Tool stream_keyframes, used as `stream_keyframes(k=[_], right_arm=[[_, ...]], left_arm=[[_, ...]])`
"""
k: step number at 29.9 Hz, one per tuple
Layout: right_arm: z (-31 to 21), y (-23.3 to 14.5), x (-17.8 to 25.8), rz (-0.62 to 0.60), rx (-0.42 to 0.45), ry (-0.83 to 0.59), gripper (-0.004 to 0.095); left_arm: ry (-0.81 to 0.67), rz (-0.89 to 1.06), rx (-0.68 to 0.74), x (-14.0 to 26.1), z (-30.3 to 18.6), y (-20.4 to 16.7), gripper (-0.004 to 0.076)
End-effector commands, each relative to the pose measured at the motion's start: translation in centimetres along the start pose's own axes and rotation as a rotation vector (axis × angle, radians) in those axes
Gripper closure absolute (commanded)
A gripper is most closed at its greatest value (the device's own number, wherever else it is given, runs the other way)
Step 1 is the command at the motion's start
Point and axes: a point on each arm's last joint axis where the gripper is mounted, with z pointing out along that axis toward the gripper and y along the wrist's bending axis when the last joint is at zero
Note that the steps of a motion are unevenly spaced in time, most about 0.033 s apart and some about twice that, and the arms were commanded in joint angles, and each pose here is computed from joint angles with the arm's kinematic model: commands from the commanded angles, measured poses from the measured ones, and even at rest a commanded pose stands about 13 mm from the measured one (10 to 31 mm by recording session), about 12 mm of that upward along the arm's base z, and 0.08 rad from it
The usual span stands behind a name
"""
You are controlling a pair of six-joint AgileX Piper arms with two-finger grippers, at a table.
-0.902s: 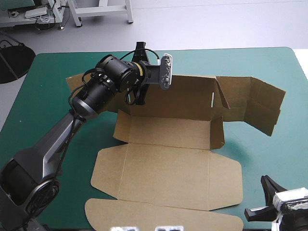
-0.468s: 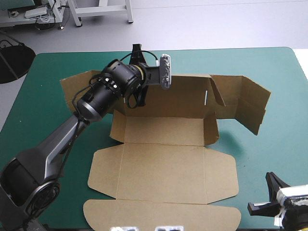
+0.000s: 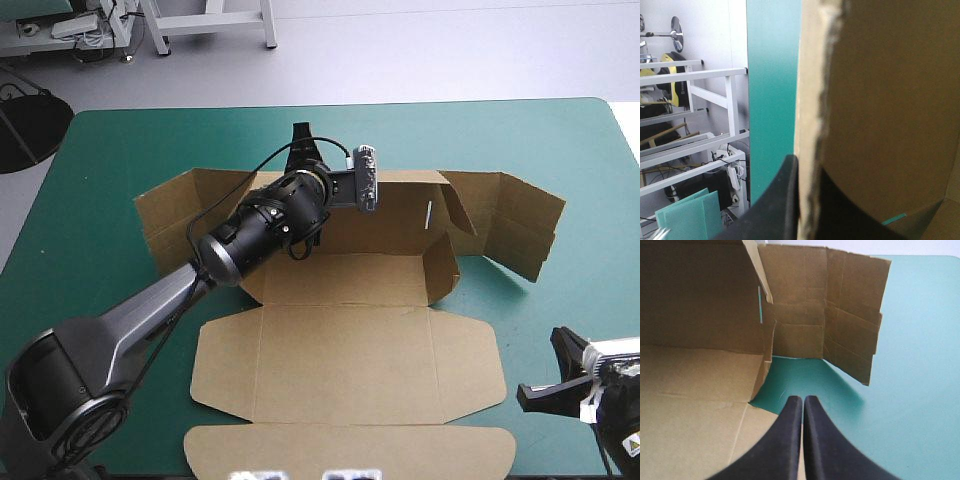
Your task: Fold the box
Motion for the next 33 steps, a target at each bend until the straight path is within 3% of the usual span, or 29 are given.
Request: stream_keyframes(k=[1, 12, 18, 24, 33], right_arm=[[-0.6, 0.0, -3.6, 0.016, 0.003, -0.113, 0.0908], [2.3, -0.4, -11.8, 0.060, -0.035, -0.096, 0.0908], [6.0, -0.6, -16.7, 0.067, -0.105, -0.076, 0.0908], [10.2, -0.9, -20.7, 0.058, -0.172, -0.007, 0.0908], [17.8, -2.1, -23.4, 0.059, -0.223, 0.141, 0.0908]], left_arm=[[-0.054, -0.039, -0.081, 0.2, -2.0, 1.1, 0.0733], [-0.009, -0.049, -0.079, 0.3, -0.5, -1.4, 0.0733], [-0.045, -0.006, -0.088, -0.9, -1.4, -2.5, 0.0733], [-0.071, -0.001, -0.083, -1.9, -2.0, -3.2, 0.0733], [-0.072, -0.009, -0.074, -2.5, -2.6, -3.9, 0.0733]])
